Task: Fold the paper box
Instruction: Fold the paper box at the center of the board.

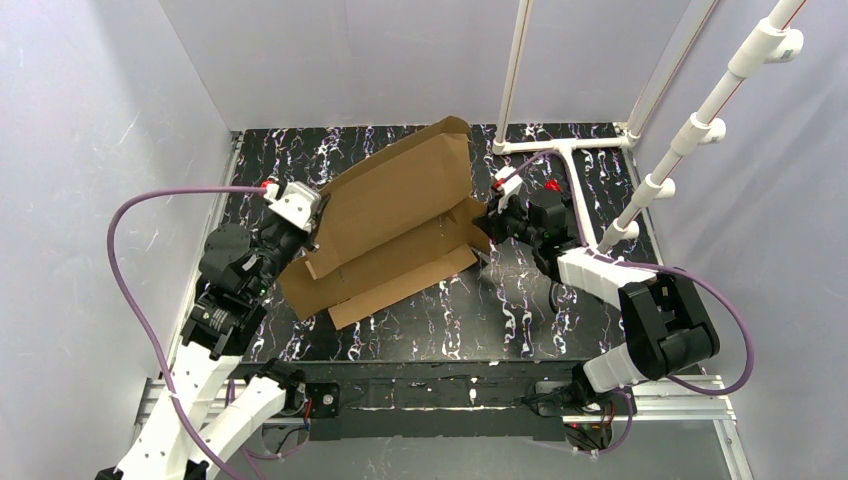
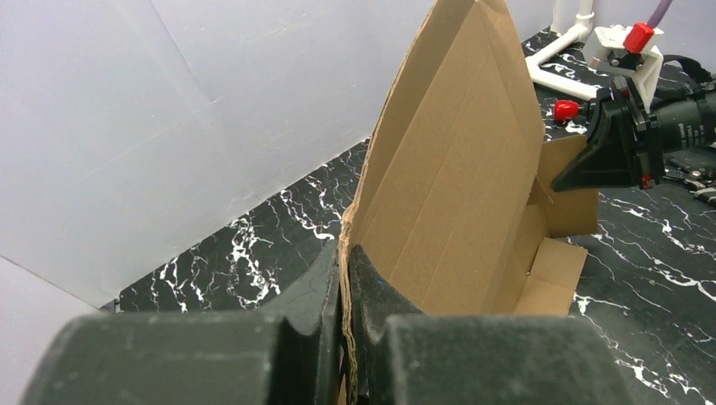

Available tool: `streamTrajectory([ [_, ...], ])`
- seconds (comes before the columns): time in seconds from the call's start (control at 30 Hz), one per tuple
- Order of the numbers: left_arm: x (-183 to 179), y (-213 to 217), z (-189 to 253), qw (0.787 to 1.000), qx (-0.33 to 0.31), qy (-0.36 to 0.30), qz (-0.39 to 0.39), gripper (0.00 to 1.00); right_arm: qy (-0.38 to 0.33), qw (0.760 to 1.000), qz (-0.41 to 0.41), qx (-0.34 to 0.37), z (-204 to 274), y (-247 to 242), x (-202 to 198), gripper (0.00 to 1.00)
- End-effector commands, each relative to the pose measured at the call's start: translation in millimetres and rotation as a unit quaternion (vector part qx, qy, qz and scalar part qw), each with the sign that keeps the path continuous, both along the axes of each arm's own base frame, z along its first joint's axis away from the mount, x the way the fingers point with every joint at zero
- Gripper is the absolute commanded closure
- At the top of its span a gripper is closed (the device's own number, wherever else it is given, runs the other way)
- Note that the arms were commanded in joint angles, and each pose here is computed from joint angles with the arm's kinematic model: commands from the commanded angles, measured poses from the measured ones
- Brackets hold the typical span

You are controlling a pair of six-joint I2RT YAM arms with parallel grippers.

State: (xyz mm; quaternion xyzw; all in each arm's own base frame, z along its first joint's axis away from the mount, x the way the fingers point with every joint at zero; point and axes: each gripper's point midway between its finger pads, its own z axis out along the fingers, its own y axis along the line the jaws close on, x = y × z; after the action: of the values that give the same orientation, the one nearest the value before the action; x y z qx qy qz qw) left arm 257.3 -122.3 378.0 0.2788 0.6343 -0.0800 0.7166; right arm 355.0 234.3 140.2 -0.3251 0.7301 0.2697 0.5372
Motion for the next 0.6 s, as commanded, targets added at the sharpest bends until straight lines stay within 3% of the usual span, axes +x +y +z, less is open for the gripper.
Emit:
streamTrajectory([
  [0.0, -6, 1, -12, 1.0, -0.011, 0.013, -0.002, 1.0, 0.034, 0.996, 0.033, 0.07, 15, 27, -24, 0.99],
  [0.37, -20, 8, -12, 1.0, -0.023, 0.012, 0.003, 1.0, 0.032, 0.992, 0.119, -0.005, 13, 48, -60, 0.99],
  [0.57, -22, 11, -14, 1.0, -0.025, 0.013, 0.007, 1.0, 0.035, 0.993, 0.112, 0.008, 30, 51, -57, 0.99],
])
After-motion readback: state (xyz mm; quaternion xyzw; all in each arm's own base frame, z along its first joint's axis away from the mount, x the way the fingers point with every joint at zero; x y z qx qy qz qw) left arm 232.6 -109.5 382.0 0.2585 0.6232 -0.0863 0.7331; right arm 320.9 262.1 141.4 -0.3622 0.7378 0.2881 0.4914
